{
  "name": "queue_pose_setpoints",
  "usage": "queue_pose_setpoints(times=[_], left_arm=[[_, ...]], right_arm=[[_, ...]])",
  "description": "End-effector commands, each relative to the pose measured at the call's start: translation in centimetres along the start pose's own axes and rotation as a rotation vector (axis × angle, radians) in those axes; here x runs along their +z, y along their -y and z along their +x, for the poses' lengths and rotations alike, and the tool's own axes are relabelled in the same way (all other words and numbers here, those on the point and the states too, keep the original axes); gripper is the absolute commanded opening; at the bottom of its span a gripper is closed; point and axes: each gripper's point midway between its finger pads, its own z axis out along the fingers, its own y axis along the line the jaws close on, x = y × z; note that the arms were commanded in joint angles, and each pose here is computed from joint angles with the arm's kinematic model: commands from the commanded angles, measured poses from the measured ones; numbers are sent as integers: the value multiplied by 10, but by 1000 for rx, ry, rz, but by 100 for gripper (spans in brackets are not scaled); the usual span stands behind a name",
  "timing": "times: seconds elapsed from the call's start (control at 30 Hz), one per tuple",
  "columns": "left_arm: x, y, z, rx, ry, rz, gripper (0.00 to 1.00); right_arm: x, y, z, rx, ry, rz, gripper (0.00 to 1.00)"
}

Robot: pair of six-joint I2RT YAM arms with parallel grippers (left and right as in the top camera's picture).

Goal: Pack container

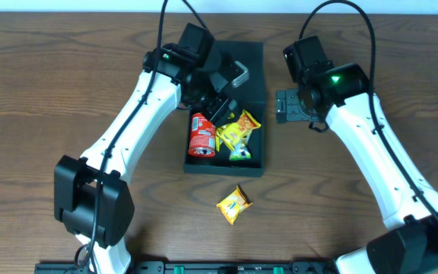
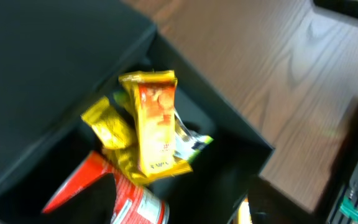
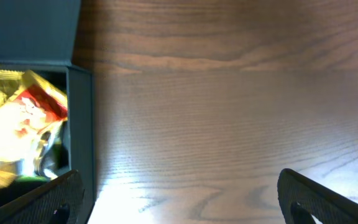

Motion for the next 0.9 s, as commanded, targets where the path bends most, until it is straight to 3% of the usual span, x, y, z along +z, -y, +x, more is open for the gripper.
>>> queue_pose_setpoints(times=[0.0,0.1,0.33,0.47,0.63,0.77,0.87], left_arm=[[-10,6,-19,39,65,-8,86],[-13,-7,-18,36,59,-71,97],[-43,-22,-9,-32,71,-141,96],[-84,-25,-12,-35,144,-211,95],[-150,-39,8,-76,157,-483,95],[-197,-48,32,-206,152,-724,95],[-212,-42,47,-286,152,-768,95]], right_arm=[[-6,6,2,6,2,6,99],[-12,2,12,10,-31,-36,99],[-48,3,17,31,32,-123,99],[-55,5,42,70,-57,-142,95],[-77,-1,63,39,-40,-192,97],[-88,-2,85,84,-18,-218,97],[-86,-4,112,133,-36,-229,96]])
